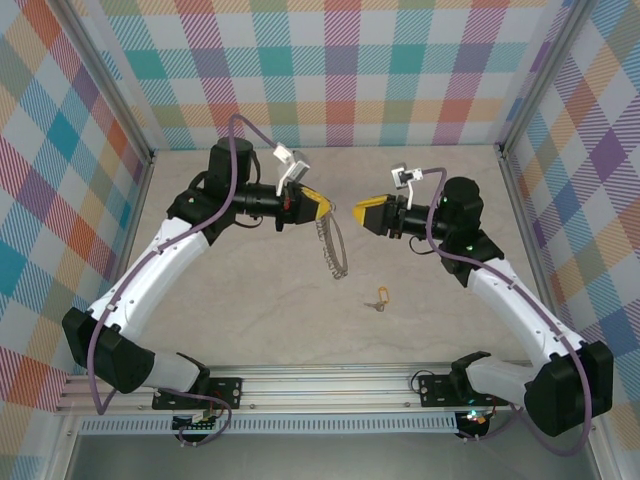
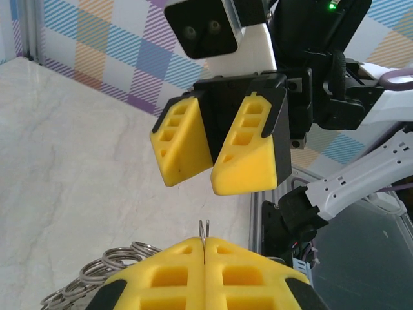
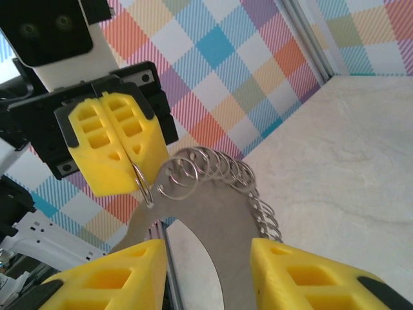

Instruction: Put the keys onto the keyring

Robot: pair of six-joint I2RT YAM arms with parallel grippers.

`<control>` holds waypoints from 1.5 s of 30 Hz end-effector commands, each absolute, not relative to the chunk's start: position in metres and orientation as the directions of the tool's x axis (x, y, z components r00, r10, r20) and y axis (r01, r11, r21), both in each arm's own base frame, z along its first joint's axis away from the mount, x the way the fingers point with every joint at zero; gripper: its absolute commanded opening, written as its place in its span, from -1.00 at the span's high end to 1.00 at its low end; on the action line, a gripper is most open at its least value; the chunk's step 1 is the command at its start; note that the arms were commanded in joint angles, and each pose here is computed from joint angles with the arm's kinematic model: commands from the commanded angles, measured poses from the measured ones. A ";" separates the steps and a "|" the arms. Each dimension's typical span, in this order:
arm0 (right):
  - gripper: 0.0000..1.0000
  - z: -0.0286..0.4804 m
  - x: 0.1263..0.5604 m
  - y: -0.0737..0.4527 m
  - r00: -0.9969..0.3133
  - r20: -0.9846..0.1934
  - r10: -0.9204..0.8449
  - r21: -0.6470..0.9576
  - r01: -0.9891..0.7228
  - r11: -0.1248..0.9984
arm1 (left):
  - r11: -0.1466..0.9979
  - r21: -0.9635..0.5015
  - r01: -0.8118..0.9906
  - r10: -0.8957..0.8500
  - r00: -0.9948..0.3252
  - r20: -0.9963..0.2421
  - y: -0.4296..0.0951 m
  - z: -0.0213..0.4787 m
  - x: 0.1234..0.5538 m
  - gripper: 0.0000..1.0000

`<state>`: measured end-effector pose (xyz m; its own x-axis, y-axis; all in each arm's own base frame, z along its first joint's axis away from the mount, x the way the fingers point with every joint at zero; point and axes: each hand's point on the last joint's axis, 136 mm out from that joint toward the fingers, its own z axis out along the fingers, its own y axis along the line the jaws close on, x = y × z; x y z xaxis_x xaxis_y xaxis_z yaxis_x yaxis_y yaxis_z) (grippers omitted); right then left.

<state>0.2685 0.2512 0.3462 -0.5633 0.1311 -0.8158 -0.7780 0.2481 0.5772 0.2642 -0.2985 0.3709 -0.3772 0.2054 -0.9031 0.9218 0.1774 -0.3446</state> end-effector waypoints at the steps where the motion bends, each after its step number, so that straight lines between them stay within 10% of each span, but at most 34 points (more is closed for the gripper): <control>1: 0.18 0.377 0.264 0.253 -0.502 -0.849 0.162 0.526 -0.832 0.177 | 0.106 -0.257 0.961 0.175 -0.272 -0.946 -0.303 0.400 0.249 1.00; 45: 0.56 0.382 0.277 0.281 -0.570 -0.766 0.297 0.605 -0.795 0.033 | 0.209 -0.304 0.929 -0.056 -0.299 -0.953 -0.308 0.409 0.277 1.00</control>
